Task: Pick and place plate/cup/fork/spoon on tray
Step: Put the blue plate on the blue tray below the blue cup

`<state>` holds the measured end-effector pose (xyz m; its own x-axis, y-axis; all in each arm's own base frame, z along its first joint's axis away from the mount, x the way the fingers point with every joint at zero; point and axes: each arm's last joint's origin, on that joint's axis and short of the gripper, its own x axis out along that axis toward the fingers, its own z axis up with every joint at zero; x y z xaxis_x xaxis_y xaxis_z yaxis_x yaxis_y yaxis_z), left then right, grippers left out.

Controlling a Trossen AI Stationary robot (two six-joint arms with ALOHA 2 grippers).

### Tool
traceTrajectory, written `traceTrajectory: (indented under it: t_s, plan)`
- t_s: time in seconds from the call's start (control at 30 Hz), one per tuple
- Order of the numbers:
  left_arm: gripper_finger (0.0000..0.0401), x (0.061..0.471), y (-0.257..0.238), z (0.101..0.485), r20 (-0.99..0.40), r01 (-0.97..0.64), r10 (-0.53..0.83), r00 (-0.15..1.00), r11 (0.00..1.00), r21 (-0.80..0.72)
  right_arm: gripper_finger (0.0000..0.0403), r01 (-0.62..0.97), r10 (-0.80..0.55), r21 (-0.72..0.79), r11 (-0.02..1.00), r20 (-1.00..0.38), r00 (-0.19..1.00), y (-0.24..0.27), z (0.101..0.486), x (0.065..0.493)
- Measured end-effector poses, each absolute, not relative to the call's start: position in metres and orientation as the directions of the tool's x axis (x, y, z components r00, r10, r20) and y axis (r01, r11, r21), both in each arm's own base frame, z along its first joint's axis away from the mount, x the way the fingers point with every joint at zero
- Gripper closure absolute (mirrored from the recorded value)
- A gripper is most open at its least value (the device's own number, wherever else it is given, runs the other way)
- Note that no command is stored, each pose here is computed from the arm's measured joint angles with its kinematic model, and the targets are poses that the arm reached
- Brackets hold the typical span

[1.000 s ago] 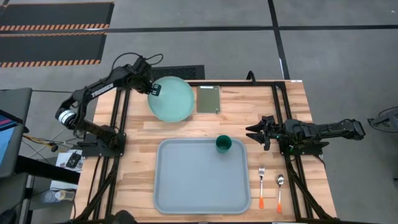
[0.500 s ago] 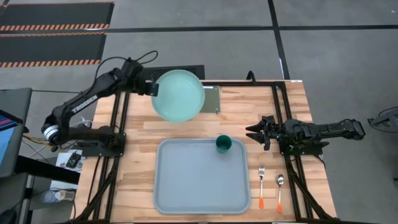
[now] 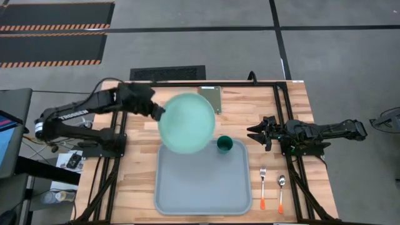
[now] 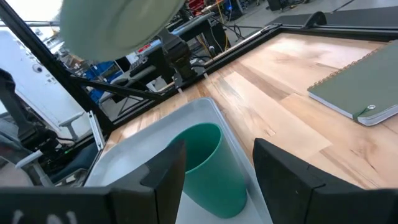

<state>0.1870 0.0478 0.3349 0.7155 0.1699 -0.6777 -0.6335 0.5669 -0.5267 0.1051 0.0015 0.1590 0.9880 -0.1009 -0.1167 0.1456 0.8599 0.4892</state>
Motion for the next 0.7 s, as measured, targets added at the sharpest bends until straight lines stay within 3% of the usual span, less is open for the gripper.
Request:
traceTrajectory:
  t_s: [0.2,0.7]
  plan:
    - [0.0401,0.199,0.003,0.33,-0.697,-0.587,0.033,0.717,0.567,-0.578,0.0189,0.146,-0.101,0.49,0.86,-0.117,0.988,0.002,0.159,0.105]
    - [0.0401,0.238,-0.084,0.282,-0.819,-0.69,-0.054,0.571,0.508,-0.515,0.0189,0.149,-0.105,0.489,0.86,-0.116,0.988,0.001,0.159,0.105]
